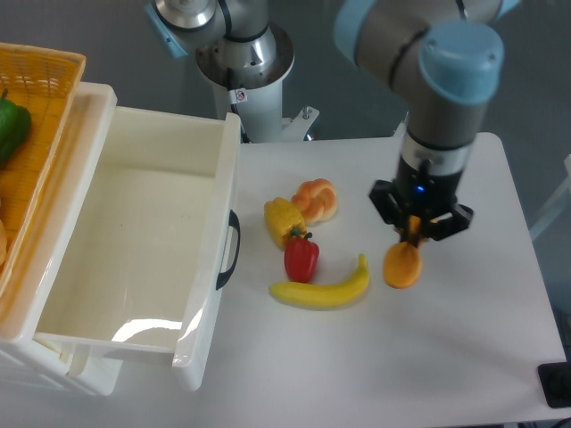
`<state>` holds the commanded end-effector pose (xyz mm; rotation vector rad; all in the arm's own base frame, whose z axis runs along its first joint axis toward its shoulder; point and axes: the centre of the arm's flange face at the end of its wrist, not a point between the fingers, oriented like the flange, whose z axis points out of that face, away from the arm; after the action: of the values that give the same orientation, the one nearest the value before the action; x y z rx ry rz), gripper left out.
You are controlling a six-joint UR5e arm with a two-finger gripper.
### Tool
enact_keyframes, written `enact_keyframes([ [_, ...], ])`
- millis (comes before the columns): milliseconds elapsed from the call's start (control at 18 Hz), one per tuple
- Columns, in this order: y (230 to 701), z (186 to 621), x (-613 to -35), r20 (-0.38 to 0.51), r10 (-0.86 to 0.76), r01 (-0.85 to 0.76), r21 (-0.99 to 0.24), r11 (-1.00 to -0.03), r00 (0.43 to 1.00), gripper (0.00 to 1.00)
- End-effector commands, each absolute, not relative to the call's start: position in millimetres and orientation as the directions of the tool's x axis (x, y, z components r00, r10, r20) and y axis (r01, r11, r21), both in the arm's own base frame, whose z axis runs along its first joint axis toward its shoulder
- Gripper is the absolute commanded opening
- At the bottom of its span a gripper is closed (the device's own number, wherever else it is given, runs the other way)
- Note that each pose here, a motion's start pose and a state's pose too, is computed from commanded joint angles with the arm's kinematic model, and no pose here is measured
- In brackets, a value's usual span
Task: Place the long bread in the upper white drawer
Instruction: 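Lift the long orange bread held in the gripper off the table, then carry the bread over the open white drawer and lower it inside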
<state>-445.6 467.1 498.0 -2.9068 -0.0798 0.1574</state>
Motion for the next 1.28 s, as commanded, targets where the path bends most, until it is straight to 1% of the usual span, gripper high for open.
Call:
enact_keyframes([
  [167, 482, 515, -419, -0.080, 0.132, 0.106, -0.277, -0.955, 0.988, 0.11],
  [333, 502, 541, -372, -0.059, 0.137, 0.110, -0.333, -0.937, 0.989, 0.11],
  [444, 501, 560, -358, -0.019, 0.177, 0.156, -0.387, -0.909, 0.984, 0.11],
  [611, 492, 595, -336, 0.017, 0.205, 0.190, -0.463, -0.866, 0.979, 0.11],
  [778, 485, 614, -322, 0.045, 0.240, 0.230, -0.499, -0.835, 0.970, 0.11],
  [944, 491, 616, -311, 0.057, 0.244, 0.239, -0.499, -0.833, 0.968, 0.11],
  [1111, 504, 604, -299, 0.085, 0.253, 0.262, -0.481, -0.837, 0.964, 0.11],
  [1222, 519, 591, -294, 0.121, 0.286, 0.309, -0.459, -0.833, 0.951, 0.12],
  [1278, 526, 585, -291, 0.121, 0.298, 0.320, -0.450, -0.834, 0.947, 0.12],
])
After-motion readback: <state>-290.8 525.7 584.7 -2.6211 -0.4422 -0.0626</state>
